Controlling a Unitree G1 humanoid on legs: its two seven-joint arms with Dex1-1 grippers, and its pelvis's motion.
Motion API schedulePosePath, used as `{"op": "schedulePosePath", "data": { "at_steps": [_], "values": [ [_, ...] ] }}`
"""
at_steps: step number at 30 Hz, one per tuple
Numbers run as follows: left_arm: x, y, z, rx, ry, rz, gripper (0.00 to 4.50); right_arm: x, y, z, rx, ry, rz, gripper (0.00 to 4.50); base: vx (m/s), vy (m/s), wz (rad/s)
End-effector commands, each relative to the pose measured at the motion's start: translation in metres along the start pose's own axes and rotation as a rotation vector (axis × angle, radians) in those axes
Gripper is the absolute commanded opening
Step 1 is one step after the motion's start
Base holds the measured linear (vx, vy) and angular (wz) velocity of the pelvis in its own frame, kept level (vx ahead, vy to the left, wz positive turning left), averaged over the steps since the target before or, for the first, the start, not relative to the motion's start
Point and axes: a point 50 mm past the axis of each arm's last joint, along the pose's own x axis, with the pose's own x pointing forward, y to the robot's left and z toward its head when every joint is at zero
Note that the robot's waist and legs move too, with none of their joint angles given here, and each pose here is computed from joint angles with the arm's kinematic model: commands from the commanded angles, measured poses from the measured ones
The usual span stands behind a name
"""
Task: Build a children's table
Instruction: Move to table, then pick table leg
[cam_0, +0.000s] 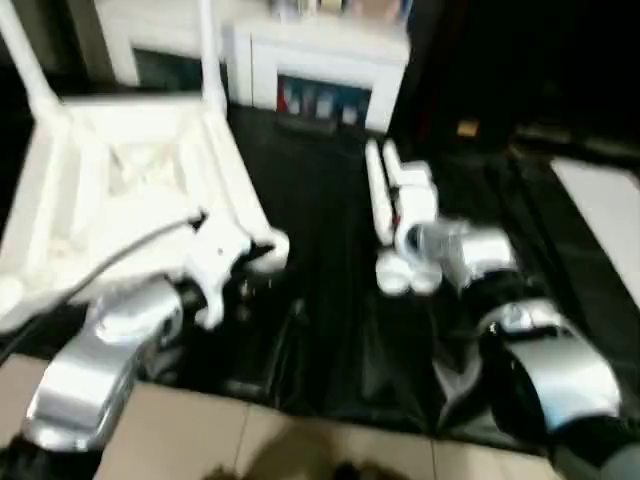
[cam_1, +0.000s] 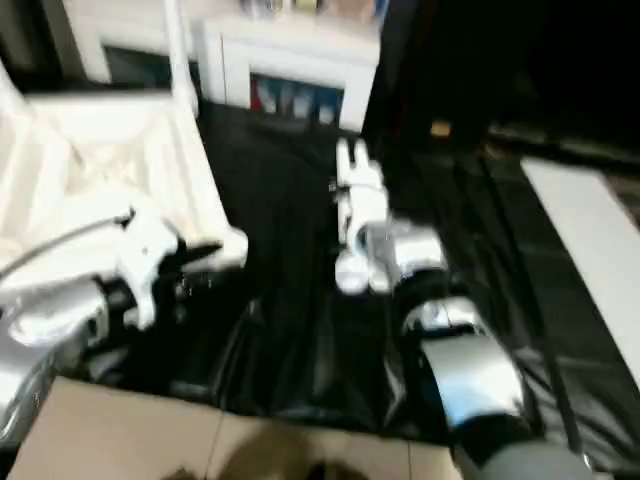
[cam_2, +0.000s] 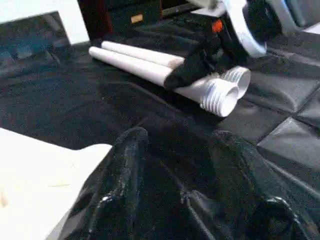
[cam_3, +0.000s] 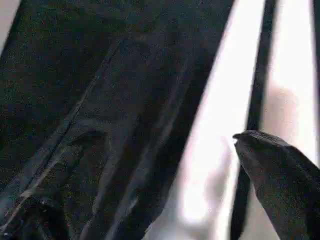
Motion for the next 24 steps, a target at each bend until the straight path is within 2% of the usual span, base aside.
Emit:
{"op": "schedulePosePath", "data": {
  "at_steps": [1,3,8,11,15,17,19,24],
  "values": [
    [0.003,-0.004,0.012,-0.005,-0.046,-0.014,2.44,-0.003,-0.01,0.011,0.021,-0.039,-0.054,4.5,-0.124,-0.043,0.06],
    [0.005,-0.005,0.013,-0.013,-0.05,-0.009,2.44,-0.003,-0.012,0.011,0.026,-0.04,-0.064,4.5,-0.11,-0.076,0.1],
    [0.005,-0.008,0.01,-0.02,-0.028,-0.028,2.44,0.001,-0.009,0.013,0.035,-0.067,-0.082,4.5,0.056,-0.161,0.01],
    [0.004,-0.006,0.011,-0.001,-0.014,-0.026,2.44,0.003,-0.006,0.011,0.031,-0.056,-0.082,4.5,0.001,-0.024,0.04],
    [0.001,-0.006,0.013,-0.002,-0.009,-0.027,2.44,0.003,-0.009,0.011,0.046,-0.067,-0.12,4.5,0.0,0.0,0.0],
    [-0.002,-0.006,0.014,0.0,-0.009,-0.024,2.44,0.002,-0.011,0.017,0.043,-0.1,-0.148,4.5,0.0,0.0,0.0],
    [-0.005,-0.005,0.015,-0.003,-0.015,-0.012,2.44,-0.001,-0.011,0.03,0.064,-0.165,-0.151,4.5,0.0,0.0,0.0],
    [-0.007,-0.003,0.013,0.001,0.001,-0.007,2.44,-0.005,-0.013,0.041,0.062,-0.21,-0.174,4.5,0.0,0.0,0.0]
  ]
}}
